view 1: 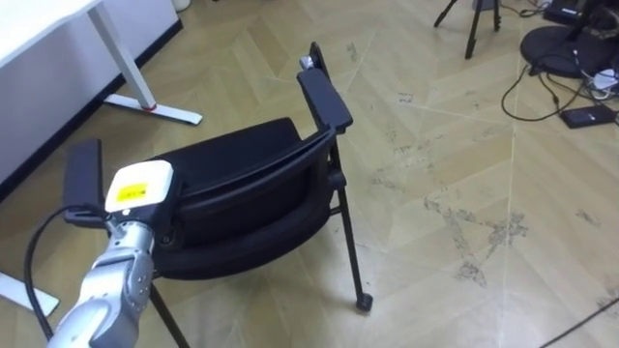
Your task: Push chair
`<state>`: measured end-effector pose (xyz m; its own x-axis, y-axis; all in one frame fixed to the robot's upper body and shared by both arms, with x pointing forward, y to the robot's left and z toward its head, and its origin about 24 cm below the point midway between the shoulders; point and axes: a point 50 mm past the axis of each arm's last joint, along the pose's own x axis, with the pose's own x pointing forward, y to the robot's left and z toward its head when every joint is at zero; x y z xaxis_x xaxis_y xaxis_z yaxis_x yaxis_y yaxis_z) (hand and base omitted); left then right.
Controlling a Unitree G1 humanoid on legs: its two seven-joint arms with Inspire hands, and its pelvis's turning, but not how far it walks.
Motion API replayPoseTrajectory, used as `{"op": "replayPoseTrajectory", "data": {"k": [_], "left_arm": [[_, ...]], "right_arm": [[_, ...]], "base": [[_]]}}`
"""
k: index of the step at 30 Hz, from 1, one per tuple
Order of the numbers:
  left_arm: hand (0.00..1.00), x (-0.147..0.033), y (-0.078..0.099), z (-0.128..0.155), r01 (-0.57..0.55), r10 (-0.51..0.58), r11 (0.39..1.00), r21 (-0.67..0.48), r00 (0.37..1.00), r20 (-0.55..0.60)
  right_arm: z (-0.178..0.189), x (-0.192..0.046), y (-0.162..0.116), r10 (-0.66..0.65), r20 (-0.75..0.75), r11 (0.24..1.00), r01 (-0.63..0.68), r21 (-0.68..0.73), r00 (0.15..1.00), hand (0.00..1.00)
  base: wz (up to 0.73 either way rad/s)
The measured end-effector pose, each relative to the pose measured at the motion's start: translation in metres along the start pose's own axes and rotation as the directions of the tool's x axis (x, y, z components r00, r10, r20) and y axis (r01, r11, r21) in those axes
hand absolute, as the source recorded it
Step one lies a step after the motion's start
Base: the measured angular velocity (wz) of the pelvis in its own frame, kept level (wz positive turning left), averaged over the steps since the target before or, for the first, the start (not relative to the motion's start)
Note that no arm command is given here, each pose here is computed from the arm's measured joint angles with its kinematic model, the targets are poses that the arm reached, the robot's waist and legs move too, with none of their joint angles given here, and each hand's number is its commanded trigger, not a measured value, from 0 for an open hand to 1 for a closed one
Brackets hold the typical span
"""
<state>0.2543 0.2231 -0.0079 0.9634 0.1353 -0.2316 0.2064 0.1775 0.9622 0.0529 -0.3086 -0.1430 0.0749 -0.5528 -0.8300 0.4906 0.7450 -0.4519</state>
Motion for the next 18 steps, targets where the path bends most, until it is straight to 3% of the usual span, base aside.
{"op": "replayPoseTrajectory", "data": {"k": [5,10,14,18], "left_arm": [[1.0,-0.004,0.006,0.004,-0.019,0.018,1.0,0.018,1.0,0.015],[1.0,-0.006,0.009,0.0,-0.024,0.024,0.999,0.035,1.0,0.015],[1.0,-0.008,0.015,-0.002,-0.034,0.034,0.998,0.043,0.999,0.011],[1.0,-0.009,0.021,-0.001,-0.059,0.058,0.997,0.057,0.998,0.021]], "right_arm": [[-0.001,0.001,-0.011,-0.086,-0.006,0.996,0.086,0.027,0.996,0.0],[0.024,-0.001,-0.012,-0.15,0.089,0.989,0.15,0.012,0.985,0.0],[0.057,-0.005,-0.019,-0.218,0.227,0.974,0.225,-0.003,0.949,0.0],[0.111,-0.023,-0.029,-0.266,0.463,0.954,0.299,0.003,0.846,0.0]], "base": [[0.04],[-0.01],[0.0],[0.0]]}}
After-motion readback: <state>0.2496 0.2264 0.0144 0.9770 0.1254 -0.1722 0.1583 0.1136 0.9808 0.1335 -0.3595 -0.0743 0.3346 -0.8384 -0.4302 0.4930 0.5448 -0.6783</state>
